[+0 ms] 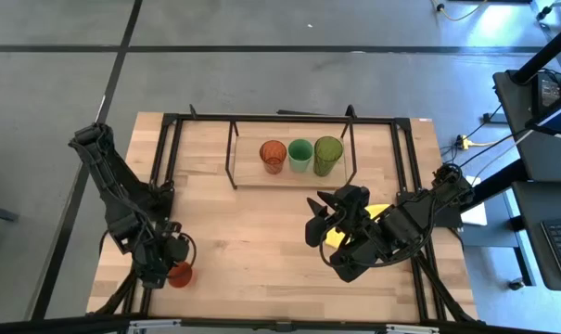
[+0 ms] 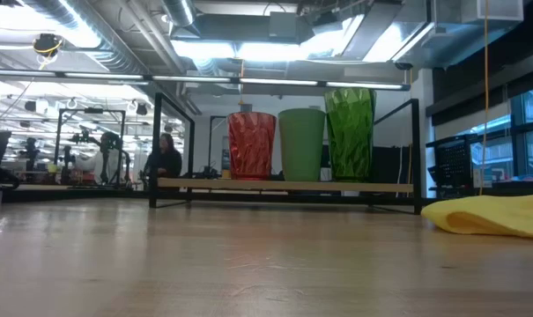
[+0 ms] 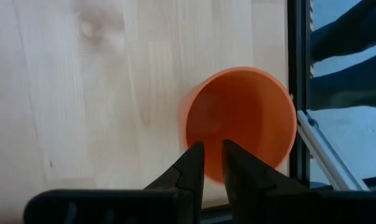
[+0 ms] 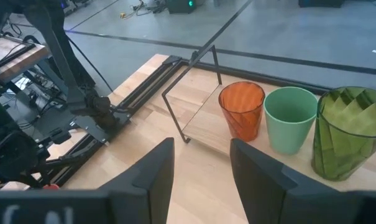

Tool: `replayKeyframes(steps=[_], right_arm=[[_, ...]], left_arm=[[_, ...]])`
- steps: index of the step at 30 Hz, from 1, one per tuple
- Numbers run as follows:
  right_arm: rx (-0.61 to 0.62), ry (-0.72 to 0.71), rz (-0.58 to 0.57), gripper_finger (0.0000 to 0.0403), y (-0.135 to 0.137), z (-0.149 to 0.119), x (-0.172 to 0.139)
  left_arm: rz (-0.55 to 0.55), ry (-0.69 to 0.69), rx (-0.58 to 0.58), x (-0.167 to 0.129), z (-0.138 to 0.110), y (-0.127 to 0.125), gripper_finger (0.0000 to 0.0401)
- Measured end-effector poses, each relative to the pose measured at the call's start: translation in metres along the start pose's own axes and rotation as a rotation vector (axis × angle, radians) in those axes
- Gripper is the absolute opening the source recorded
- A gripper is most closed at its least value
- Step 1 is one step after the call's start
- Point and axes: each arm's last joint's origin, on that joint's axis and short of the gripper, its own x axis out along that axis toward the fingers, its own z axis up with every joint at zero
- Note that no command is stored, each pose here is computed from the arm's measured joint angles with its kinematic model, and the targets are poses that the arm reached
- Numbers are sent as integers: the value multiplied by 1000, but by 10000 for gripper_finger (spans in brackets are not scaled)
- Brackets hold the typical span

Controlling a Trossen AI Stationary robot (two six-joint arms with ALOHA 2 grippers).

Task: Stack small to large cups/mugs on shelf
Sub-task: Put the orange cup on the shelf

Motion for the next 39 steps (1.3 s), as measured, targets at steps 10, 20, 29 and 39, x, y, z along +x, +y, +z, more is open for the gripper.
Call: replayKeyframes(steps=[10, 20, 29, 39], right_arm=[[-4, 4, 8, 158, 0, -1, -3], [-5, 4, 8, 158, 0, -1, -3], [-5, 11, 8, 158, 0, -2, -3], [-6, 12, 8, 158, 0, -2, -3]], left_arm=[[36, 14, 0, 9, 1, -2, 51], [119, 24, 9, 20, 1, -3, 51], [34, 29, -2, 5, 3, -6, 51], [-59, 16, -104, -14, 11, -3, 51]])
